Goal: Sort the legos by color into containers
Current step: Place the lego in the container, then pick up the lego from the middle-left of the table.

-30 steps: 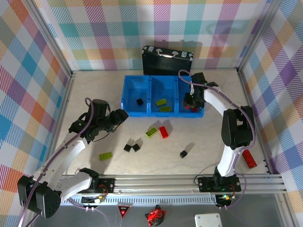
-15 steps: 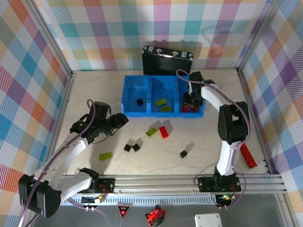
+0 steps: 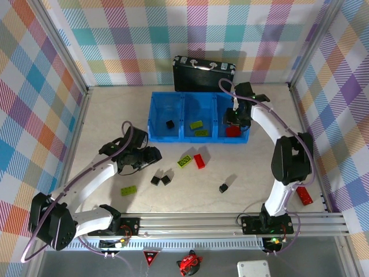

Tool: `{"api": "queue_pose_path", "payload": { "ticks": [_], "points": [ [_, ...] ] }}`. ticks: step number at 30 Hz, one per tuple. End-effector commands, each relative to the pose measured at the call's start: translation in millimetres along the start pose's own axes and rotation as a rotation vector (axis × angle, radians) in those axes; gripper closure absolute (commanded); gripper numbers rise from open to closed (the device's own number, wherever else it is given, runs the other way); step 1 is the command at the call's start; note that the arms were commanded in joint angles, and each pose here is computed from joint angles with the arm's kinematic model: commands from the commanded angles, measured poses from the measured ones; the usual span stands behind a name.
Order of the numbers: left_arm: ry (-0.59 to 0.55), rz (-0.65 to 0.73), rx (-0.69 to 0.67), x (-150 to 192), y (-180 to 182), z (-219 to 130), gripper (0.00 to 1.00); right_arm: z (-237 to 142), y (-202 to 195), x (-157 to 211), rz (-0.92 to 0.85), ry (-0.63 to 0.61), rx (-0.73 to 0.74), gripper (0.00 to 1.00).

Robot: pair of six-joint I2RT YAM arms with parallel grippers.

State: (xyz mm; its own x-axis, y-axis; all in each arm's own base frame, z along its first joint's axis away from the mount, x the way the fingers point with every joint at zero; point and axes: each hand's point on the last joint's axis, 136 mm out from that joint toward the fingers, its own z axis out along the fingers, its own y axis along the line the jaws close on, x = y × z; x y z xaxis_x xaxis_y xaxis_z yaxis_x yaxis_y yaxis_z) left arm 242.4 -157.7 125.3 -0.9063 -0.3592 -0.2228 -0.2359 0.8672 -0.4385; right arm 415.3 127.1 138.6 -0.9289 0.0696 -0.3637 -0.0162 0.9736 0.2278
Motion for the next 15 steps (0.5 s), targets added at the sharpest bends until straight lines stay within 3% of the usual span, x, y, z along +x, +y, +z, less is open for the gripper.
{"api": "queue_pose_path", "payload": {
  "ticks": [1, 9, 15],
  "points": [
    [-0.004, 0.101, -0.12, 1, 10, -4, 0.49, -18, 1, 8, 0.0, -0.002, -0.017, 0.57],
    [0.155, 0.342, -0.291, 31, 22, 14, 0.53, -39, 3, 14, 0.0, -0.032, -0.028, 0.57],
    [0.249, 0.448, -0.412, 48, 31, 27, 0.52, -46, 4, 18, 0.005, -0.033, -0.039, 0.57]
  ]
}}
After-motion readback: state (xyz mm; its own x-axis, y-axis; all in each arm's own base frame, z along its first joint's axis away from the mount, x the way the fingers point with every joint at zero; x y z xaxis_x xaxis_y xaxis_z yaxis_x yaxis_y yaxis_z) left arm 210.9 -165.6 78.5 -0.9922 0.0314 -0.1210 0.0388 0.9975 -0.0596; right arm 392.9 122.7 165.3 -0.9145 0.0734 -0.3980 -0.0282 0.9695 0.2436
